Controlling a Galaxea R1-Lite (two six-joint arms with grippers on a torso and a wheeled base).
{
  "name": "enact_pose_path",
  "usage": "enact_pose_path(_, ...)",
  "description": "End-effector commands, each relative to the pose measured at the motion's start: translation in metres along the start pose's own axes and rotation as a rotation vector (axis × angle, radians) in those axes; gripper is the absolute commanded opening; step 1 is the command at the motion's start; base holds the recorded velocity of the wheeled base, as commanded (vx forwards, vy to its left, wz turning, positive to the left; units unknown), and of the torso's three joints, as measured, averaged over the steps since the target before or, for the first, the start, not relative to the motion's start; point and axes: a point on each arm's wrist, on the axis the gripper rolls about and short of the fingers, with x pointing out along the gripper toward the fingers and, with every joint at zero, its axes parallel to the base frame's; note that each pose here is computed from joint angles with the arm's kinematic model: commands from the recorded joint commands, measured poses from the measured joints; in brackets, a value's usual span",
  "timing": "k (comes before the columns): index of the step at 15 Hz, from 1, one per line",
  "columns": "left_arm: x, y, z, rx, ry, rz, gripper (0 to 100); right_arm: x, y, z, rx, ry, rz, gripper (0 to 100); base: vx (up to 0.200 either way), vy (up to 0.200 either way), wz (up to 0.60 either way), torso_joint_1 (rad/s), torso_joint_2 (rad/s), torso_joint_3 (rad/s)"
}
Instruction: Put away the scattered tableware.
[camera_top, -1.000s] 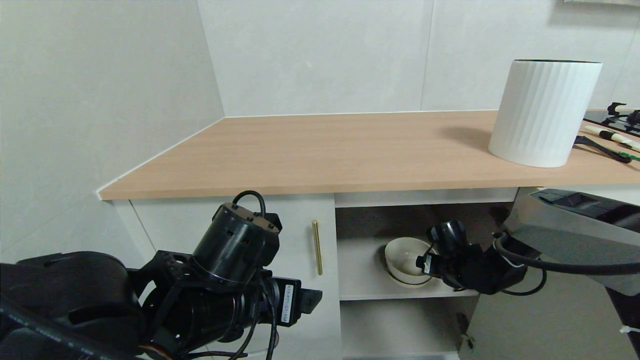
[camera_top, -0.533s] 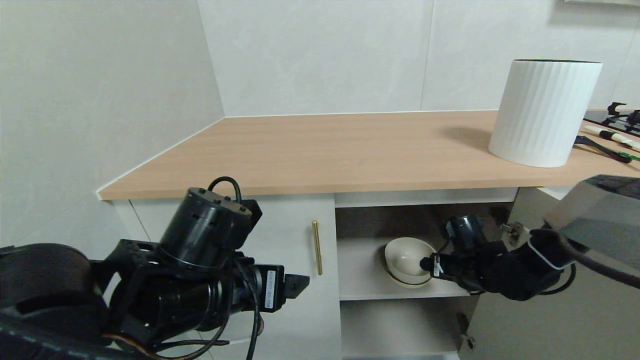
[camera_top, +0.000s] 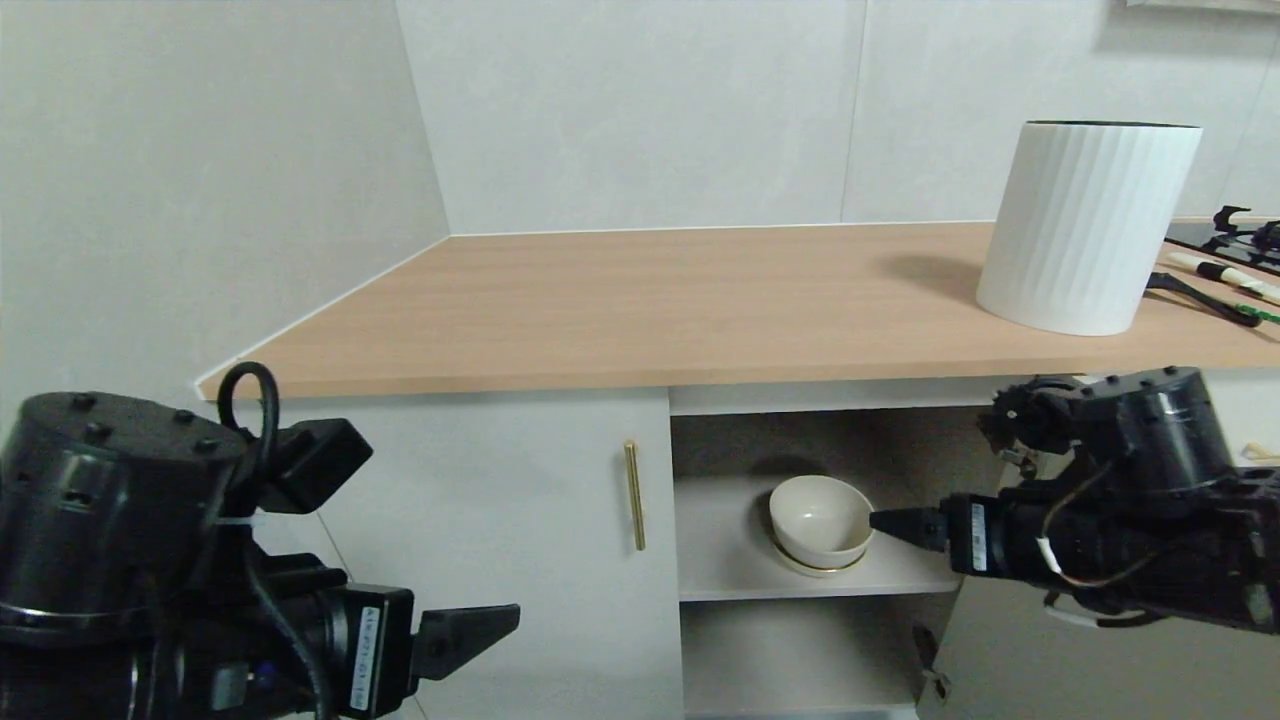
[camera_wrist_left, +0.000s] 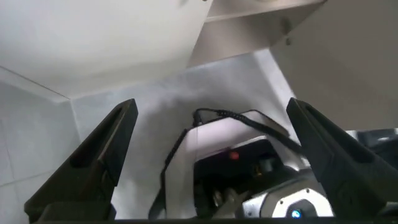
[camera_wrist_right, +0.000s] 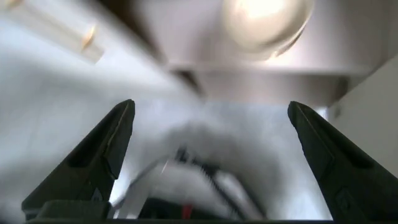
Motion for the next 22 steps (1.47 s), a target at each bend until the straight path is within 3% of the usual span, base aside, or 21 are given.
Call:
enact_pose_path(1, -0.017, 0.006, -0.001, -0.021, -0.055, -0.023, 100, -0.045, 0.003, -0.01, -0.016, -0.03, 0.077, 100, 0.0, 0.0, 0.0, 0.0, 0.0, 0.0)
enact_pose_path(2, -0.022, 0.006, 0.001, -0.024, -0.068, -0.068, 100, -0.064, 0.001, -0.018, -0.027, 0.031, 0.056, 100, 0.0, 0.0, 0.0, 0.0, 0.0, 0.0)
enact_pose_path(4, -0.018, 0.005, 0.003, -0.026, -0.076, -0.073, 100, -0.07, 0.004, -0.026, -0.052, 0.063, 0.1, 100, 0.0, 0.0, 0.0, 0.0, 0.0, 0.0)
enact_pose_path(7, -0.005, 0.004, 0.002, -0.031, -0.031, -0.049, 100, -0.07, 0.007, -0.029, -0.066, 0.081, 0.103, 100, 0.0, 0.0, 0.0, 0.0, 0.0, 0.0)
enact_pose_path(11, -0.003, 0.004, 0.004, -0.044, -0.027, -0.049, 100, -0.072, 0.005, -0.033, -0.089, 0.093, 0.097, 100, 0.0, 0.0, 0.0, 0.0, 0.0, 0.0)
enact_pose_path(22, -0.001, 0.004, 0.003, -0.043, -0.02, -0.043, 100, -0.071, 0.003, -0.036, -0.119, 0.097, 0.081, 100, -0.2, 0.0, 0.0, 0.003, 0.0, -0.002)
